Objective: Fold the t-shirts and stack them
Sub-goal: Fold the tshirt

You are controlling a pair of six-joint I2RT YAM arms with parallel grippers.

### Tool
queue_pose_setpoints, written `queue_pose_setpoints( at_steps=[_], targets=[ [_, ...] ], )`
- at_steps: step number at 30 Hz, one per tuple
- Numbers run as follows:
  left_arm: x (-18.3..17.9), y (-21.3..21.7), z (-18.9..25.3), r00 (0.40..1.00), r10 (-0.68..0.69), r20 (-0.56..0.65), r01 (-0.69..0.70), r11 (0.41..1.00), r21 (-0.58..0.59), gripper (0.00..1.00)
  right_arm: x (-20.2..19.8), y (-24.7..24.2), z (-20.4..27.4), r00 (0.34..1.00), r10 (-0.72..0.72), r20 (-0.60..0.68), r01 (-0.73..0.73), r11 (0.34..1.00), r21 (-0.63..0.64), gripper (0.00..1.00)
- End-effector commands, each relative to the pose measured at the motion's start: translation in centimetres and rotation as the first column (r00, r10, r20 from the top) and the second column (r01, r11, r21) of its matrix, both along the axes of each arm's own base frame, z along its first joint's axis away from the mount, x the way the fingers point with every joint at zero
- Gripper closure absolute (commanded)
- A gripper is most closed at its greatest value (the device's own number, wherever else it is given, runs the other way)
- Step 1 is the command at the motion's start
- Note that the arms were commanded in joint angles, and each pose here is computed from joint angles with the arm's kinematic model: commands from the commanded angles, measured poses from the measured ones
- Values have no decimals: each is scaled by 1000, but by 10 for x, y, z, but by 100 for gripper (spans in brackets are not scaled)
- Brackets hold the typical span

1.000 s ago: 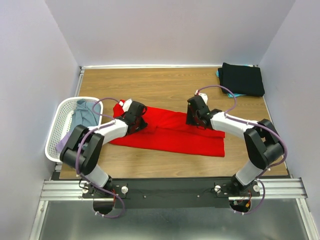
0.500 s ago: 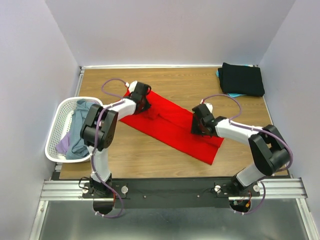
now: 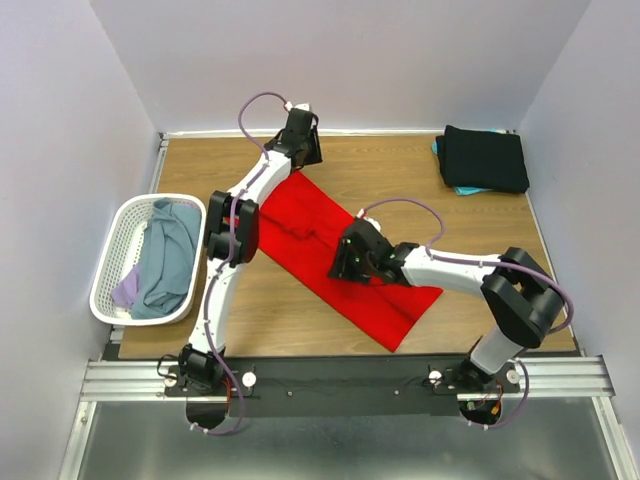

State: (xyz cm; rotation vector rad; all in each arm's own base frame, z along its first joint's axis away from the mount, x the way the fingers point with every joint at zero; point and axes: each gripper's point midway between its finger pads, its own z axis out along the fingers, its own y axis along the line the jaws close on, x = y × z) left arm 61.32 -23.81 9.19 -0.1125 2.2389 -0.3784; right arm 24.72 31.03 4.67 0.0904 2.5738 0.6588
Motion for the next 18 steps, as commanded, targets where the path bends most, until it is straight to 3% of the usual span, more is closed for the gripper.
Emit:
queue_pose_setpoints(
  at_steps=[1,2,7,8,15,18],
  targets=[
    [-3,20,50,996,-40,82,44,998,-45,55,29,18,42,992,-21,124,13,998,61,44],
    [-4,24,86,988,-30,153,41,996,-73,55,31,16,49,988,-4,152,-4,999,52,44],
    [-36,61,89,990,104,98,-102,994,-24,60,35,0,64,975,26,221,-21,999,-26,44],
    [-43,68,85,985,155,80,-152,988,-31,68,36,-10,62,972,30,232,-13,997,-75,44],
    [-125,86,-6,957,269,-110,-270,963,12,80,29,-65,57,965,57,255,15,962,-271,40],
    [-136,90,-23,943,303,-140,-305,952,4,83,26,-87,54,964,62,259,32,938,-345,38]
  ],
)
